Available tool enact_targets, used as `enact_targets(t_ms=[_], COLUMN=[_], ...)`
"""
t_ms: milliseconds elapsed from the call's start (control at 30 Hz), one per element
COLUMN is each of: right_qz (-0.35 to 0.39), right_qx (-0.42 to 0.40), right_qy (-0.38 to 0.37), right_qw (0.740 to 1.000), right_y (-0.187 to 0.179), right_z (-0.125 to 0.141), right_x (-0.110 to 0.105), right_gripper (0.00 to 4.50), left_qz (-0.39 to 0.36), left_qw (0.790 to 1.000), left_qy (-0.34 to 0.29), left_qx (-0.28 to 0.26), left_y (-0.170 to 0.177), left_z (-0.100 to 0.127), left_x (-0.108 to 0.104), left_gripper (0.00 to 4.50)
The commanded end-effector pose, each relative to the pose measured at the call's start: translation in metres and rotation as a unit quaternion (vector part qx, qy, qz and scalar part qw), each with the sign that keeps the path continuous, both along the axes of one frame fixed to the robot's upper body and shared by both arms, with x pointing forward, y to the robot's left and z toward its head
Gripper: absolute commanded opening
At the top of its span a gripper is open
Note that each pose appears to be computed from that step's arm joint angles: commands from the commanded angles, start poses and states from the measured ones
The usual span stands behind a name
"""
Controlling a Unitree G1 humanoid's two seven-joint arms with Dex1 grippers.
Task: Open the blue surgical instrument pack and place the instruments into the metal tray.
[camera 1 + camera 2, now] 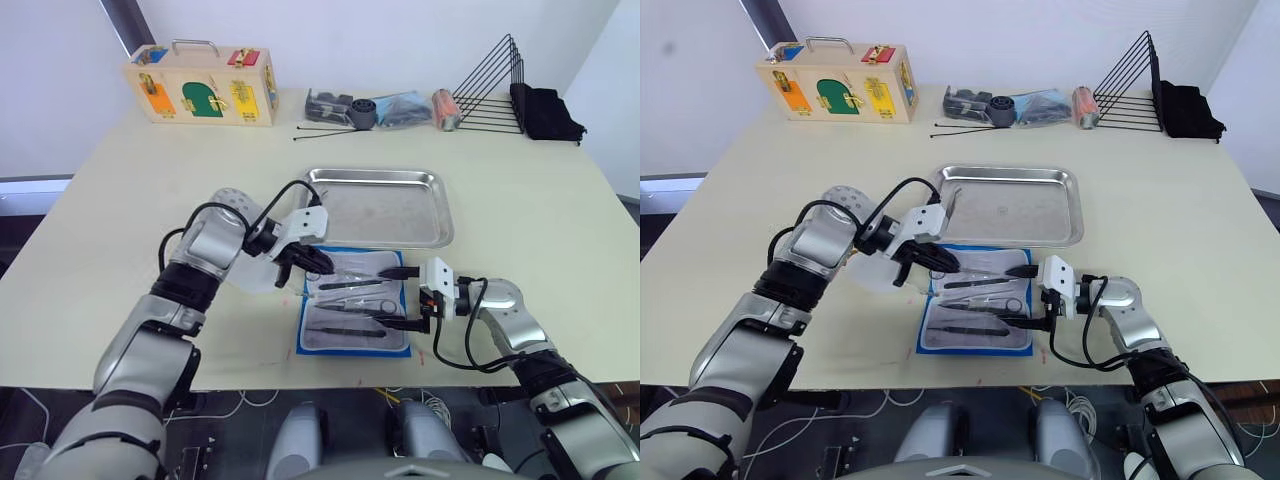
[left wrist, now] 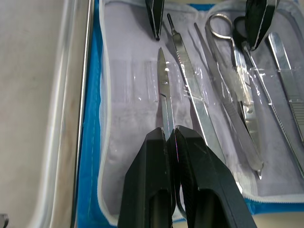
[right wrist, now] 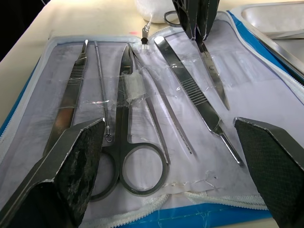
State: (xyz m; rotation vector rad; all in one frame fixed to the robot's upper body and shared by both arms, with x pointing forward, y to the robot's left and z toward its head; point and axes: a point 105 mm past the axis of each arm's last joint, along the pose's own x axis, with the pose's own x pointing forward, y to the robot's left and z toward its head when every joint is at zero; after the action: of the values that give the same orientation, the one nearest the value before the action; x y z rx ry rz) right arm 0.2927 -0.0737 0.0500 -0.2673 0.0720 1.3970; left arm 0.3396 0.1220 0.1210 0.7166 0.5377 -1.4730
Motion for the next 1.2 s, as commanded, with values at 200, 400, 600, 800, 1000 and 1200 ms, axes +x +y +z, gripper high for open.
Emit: enact_targets(t_ms=[200, 400, 600, 800, 1000, 1200], right_qz=[-0.021, -0.023, -0.023, -0.023, -0.020, -0.019], right_qx=[-0.053, -0.053, -0.052, -0.051, -0.050, -0.051], right_qy=[0.071, 0.071, 0.072, 0.073, 0.074, 0.075], right_qw=[0.996, 0.996, 0.996, 0.996, 0.996, 0.996], right_y=[-0.008, -0.008, -0.008, -0.006, -0.006, -0.006], right_z=[-0.044, -0.045, -0.045, -0.045, -0.045, -0.045], right_x=[-0.012, -0.013, -0.014, -0.013, -0.014, -0.014], right_gripper=[4.50, 4.50, 4.50, 4.50, 4.50, 4.50], left_qz=[-0.027, -0.026, -0.020, -0.006, 0.019, 0.073], left_qw=[0.999, 0.999, 0.999, 0.999, 0.999, 0.996], left_qy=[-0.010, -0.008, -0.012, -0.016, -0.011, -0.016], left_qx=[0.021, 0.032, 0.041, 0.049, 0.045, -0.056], left_y=[-0.004, 0.001, 0.012, 0.031, 0.051, 0.046], left_z=[0.021, 0.025, 0.029, 0.035, 0.044, 0.073], left_x=[-0.003, -0.004, -0.005, -0.011, -0.021, -0.017], left_gripper=[0.07, 0.07, 0.07, 0.07, 0.07, 0.07])
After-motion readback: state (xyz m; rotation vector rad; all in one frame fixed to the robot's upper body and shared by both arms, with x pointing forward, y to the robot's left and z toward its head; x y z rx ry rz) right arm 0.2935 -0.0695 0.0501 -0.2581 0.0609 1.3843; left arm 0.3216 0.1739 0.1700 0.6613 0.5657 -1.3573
